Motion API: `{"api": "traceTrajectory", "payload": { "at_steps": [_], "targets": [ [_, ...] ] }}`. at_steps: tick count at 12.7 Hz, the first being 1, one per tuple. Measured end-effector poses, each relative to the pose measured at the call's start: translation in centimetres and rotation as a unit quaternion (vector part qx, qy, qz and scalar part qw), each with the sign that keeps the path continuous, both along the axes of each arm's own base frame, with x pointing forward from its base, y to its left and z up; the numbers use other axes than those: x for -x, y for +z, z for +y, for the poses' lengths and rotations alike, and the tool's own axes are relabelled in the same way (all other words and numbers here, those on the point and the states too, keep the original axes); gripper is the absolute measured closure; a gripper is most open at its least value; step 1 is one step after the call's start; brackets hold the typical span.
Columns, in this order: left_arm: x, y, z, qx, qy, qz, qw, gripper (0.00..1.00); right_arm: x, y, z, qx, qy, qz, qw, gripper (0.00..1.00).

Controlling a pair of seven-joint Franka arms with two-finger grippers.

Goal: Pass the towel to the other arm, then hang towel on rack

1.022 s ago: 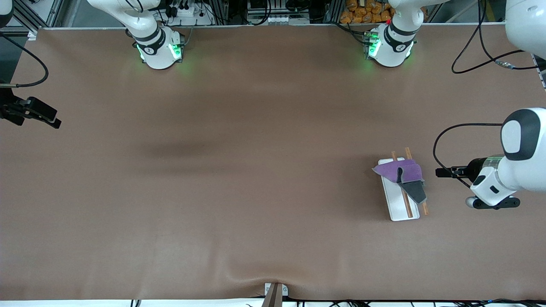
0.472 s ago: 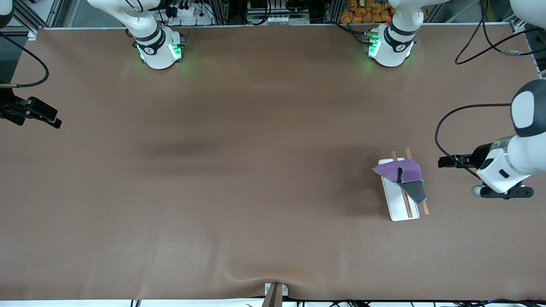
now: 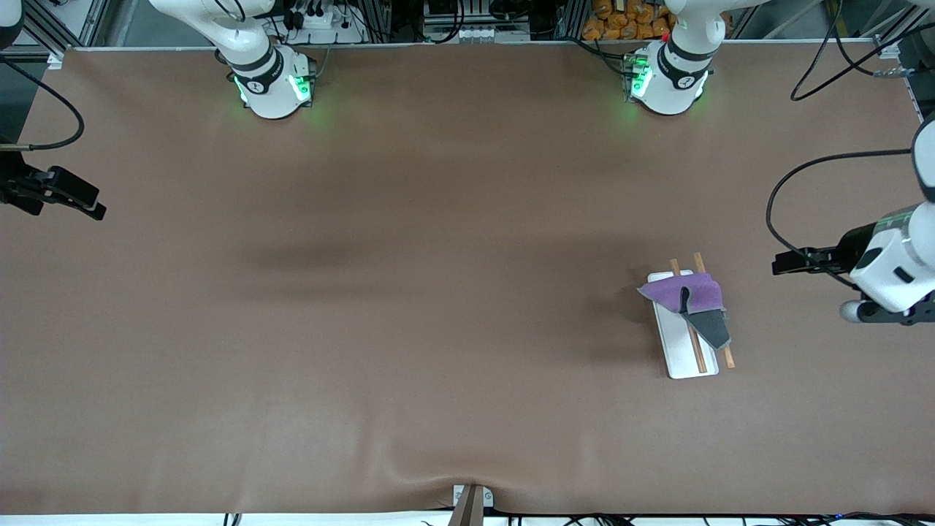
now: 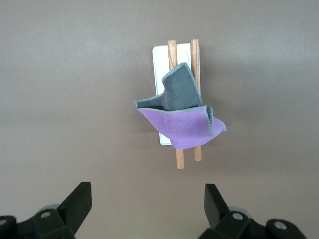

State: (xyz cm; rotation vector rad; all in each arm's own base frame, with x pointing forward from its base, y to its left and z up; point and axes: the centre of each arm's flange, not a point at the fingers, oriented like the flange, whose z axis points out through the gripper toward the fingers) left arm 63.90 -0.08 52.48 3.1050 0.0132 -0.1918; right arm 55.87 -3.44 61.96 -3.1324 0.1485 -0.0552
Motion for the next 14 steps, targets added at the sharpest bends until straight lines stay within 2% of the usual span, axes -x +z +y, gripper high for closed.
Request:
{"api": "traceTrajectory", "payload": {
  "at_steps": [6,14],
  "targets": [
    [4.1,8.6,-0.6,-0.012,-0.024,-0.044,0.999,0.0,0.0,0.0,0.0,0.0,0.0,0.0,1.0,0.0],
    [10.5,12.7,-3.3,-0.028,-0.045,-0.051,0.997,0.0,0.0,-0.1,-0.1,0.0,0.0,0.001,1.0,0.0]
  ]
}}
